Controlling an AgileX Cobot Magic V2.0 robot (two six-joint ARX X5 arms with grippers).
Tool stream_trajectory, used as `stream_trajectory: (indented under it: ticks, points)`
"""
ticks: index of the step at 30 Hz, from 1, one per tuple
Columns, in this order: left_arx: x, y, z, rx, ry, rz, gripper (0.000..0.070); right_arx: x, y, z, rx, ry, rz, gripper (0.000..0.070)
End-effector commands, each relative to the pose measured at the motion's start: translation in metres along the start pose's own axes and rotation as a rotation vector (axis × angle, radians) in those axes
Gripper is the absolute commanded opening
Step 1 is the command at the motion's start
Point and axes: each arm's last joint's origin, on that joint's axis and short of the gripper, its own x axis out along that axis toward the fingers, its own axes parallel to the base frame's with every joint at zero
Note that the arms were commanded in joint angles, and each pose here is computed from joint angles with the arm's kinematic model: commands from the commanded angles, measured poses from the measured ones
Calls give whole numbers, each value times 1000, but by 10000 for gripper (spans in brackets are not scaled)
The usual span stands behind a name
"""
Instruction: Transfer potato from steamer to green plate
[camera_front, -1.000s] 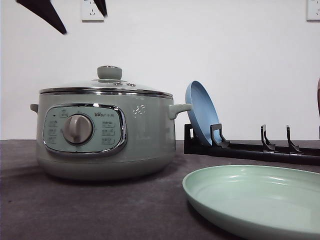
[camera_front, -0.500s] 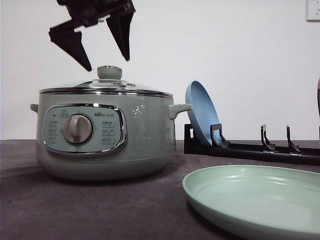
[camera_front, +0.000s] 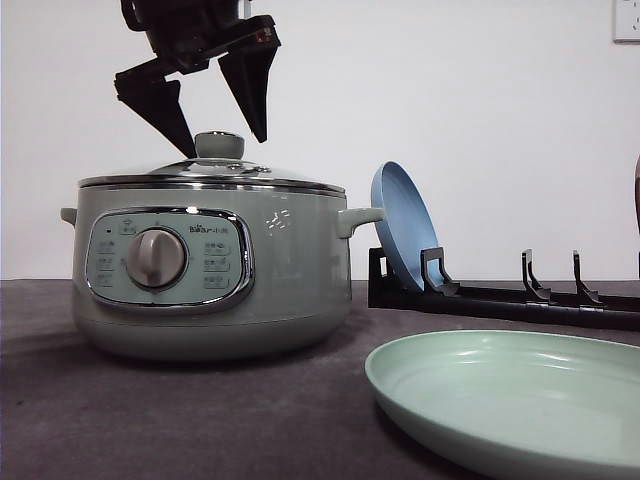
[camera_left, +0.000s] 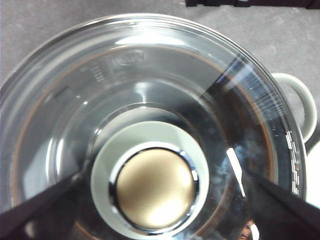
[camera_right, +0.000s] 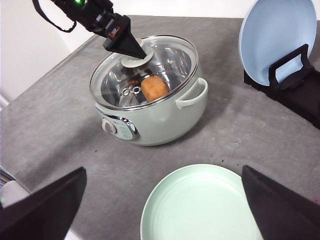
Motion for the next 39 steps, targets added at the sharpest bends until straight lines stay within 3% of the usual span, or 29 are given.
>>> stream_trajectory:
  ticks: [1,6,13,16,20,21,29,39]
  points:
    - [2,-2,6,27,-9,-1,553,-3,2,4,1,-23,7,629]
    - [3,-3,6,29,-4,4,528,-3,2,4,1,-24,7,629]
    - [3,-3,6,30,-2,29,324,-3,2,4,2,-23,7,629]
    - [3,-3,5,29,0,29,272,-3,2,4,4,-23,7,629]
    - [3,-3,5,28,7,28,45,-3,2,4,6,-23,8,629]
    - [3,-3,5,28,7,28,17,-3,2,4,6,-23,8,629]
    - [-5,-3,9,29,-13,32,3,-3,2,4,6,-22,8,629]
    - [-70,-9,26,16,-141,37,3,-3,2,4,6,-22,8,629]
